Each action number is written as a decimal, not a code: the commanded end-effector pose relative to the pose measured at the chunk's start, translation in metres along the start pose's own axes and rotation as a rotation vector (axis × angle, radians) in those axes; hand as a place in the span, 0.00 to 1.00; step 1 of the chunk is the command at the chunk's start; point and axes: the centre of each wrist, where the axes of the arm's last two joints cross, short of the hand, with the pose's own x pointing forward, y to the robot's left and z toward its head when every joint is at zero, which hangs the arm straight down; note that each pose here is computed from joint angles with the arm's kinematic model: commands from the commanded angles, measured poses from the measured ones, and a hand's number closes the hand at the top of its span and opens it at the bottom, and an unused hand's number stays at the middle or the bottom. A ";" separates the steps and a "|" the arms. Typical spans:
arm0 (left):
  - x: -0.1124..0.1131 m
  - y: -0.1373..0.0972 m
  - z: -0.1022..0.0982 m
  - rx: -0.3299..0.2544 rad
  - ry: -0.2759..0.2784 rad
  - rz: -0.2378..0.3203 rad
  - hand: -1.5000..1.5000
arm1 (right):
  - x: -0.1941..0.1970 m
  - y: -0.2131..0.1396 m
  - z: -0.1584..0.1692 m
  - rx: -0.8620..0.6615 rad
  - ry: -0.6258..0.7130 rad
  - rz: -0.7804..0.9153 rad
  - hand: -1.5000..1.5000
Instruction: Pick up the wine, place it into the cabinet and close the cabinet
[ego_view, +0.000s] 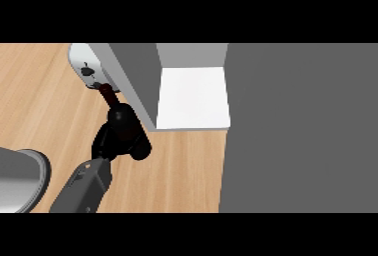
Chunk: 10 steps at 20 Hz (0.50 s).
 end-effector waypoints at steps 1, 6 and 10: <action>-0.018 0.003 0.022 0.055 -0.058 -0.010 1.00 | 0.049 0.003 0.036 0.034 -0.080 -0.052 0.00; -0.033 0.040 0.084 0.179 -0.242 0.000 1.00 | 0.033 0.003 0.024 -0.003 -0.065 -0.042 0.00; -0.035 0.018 0.095 0.174 -0.319 0.058 1.00 | 0.041 0.005 0.028 -0.005 -0.070 -0.060 0.00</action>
